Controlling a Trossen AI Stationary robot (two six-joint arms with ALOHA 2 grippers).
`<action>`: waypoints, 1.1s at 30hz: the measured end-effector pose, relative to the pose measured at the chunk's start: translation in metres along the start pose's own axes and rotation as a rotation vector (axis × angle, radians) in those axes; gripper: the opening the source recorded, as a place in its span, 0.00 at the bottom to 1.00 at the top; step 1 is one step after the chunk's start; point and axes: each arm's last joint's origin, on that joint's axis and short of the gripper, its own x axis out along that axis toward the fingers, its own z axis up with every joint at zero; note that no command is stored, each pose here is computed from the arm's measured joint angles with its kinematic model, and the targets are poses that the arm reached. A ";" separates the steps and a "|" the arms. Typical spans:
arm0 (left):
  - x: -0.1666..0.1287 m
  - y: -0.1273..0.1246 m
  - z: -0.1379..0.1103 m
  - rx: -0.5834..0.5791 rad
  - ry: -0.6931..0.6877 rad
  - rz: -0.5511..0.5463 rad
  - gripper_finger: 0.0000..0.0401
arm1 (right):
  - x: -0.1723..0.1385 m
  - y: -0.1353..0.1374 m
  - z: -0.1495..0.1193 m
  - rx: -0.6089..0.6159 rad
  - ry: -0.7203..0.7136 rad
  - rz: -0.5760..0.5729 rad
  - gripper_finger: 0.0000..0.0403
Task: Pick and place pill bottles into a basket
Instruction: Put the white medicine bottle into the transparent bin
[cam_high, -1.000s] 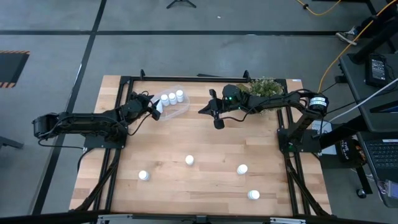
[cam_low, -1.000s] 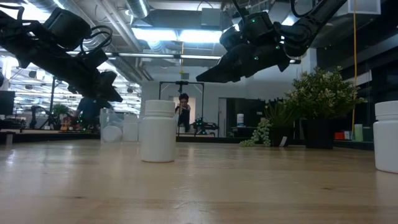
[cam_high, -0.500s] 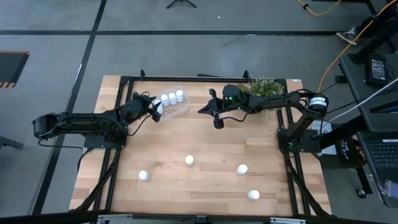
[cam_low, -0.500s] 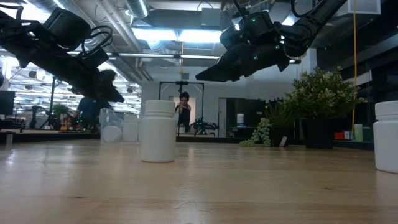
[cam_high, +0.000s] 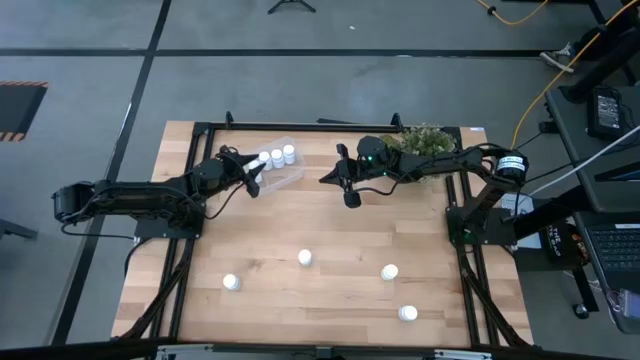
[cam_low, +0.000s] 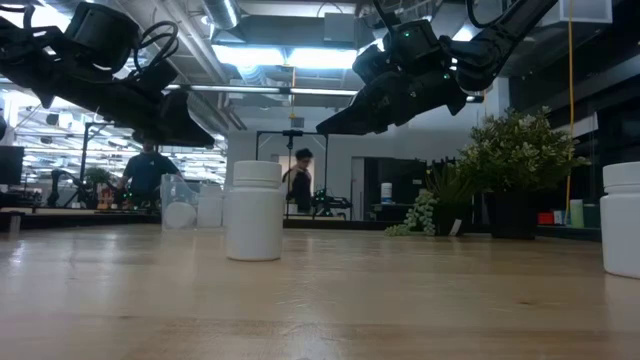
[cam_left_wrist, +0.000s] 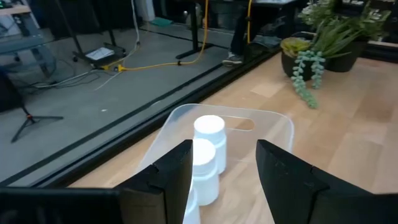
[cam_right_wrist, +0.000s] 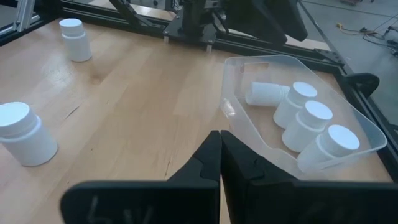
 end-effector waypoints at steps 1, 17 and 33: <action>0.000 0.000 0.000 -0.004 0.000 -0.004 0.42 | 0.000 0.000 0.000 0.000 0.000 0.000 0.01; -0.002 -0.003 0.050 -0.072 0.183 0.053 0.42 | 0.000 0.000 0.000 0.000 0.000 0.001 0.01; 0.031 -0.020 0.110 -0.097 0.606 0.177 0.42 | 0.000 0.000 0.000 -0.001 -0.001 0.001 0.01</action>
